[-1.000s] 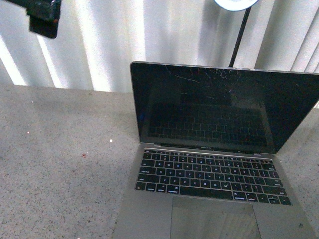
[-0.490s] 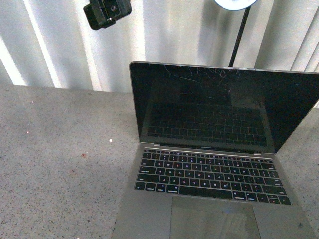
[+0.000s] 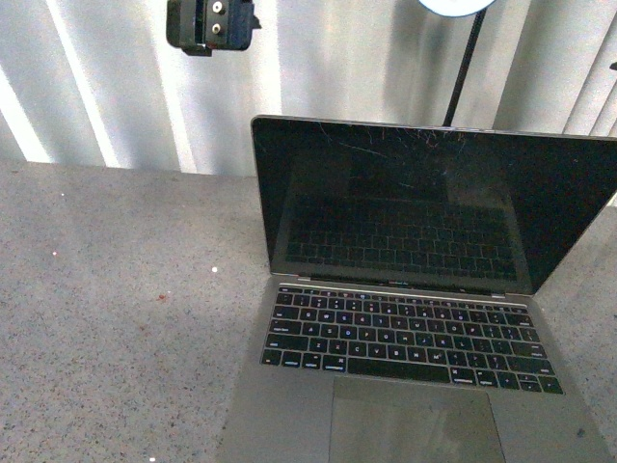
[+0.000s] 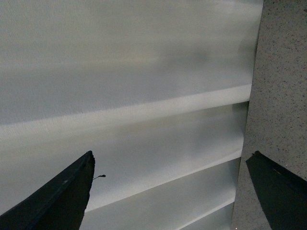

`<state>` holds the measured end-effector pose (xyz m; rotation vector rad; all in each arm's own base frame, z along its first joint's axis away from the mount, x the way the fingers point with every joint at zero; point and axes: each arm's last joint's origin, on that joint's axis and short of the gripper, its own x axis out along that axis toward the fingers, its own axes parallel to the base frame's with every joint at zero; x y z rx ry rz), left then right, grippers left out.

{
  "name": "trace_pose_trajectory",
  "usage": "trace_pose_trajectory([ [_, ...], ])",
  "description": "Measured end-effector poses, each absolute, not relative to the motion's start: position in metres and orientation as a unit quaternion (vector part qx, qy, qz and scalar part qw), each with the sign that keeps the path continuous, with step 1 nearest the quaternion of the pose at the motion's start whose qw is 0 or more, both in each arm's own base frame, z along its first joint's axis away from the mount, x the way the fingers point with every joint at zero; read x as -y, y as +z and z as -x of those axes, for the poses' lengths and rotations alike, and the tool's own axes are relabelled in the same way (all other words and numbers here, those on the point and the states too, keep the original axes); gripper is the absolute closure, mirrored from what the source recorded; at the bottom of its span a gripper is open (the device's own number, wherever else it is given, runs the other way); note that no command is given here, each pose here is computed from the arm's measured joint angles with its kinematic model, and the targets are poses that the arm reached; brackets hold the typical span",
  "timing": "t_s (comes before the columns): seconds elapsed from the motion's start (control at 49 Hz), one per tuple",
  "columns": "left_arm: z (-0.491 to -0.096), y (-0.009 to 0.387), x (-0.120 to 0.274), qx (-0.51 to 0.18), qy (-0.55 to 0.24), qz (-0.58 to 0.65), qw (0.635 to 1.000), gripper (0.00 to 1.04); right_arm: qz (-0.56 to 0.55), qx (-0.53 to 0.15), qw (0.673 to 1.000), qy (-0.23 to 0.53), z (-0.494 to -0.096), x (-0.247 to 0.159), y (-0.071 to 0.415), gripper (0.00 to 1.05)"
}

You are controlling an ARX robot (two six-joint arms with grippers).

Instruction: Close laptop

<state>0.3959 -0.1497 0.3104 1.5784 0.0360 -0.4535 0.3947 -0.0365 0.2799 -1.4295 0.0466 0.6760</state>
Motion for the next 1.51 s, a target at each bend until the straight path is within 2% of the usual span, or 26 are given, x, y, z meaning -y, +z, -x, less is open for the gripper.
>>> trace_pose_trajectory([
  [0.327,-0.395,0.309,0.173,-0.059,-0.220,-0.719,0.656,0.61,0.662,-0.032,0.671,0.332,-0.392,0.025,0.274,0.71],
  [0.408,-0.396,0.307,0.177,-0.072,-0.221,-0.722,0.652,0.72,0.664,-0.051,0.667,0.335,-0.391,0.024,0.271,0.83],
  [0.429,-0.396,0.306,0.178,-0.078,-0.220,-0.723,0.650,0.76,0.663,-0.053,0.666,0.336,-0.391,0.023,0.271,0.85],
  [0.49,-0.396,0.303,0.183,-0.100,-0.230,-0.725,0.641,0.90,0.655,-0.085,0.663,0.352,-0.388,0.021,0.271,0.99],
  [0.551,-0.397,0.301,0.188,-0.117,-0.236,-0.724,0.637,1.01,0.645,-0.109,0.660,0.369,-0.387,0.019,0.275,1.02],
  [0.694,-0.397,0.303,0.197,-0.131,-0.244,-0.724,0.632,1.01,0.627,-0.140,0.658,0.392,-0.389,0.015,0.282,1.02],
  [0.98,-0.397,0.299,0.208,-0.130,-0.252,-0.722,0.631,1.01,0.605,-0.151,0.667,0.409,-0.399,0.010,0.270,1.02],
  [1.265,-0.395,0.273,0.203,-0.154,-0.270,-0.719,0.621,1.01,0.590,-0.162,0.671,0.418,-0.397,0.011,0.260,1.02],
  [1.51,-0.391,0.266,0.206,-0.157,-0.280,-0.712,0.625,1.01,0.574,-0.193,0.664,0.438,-0.391,0.008,0.252,1.02],
])
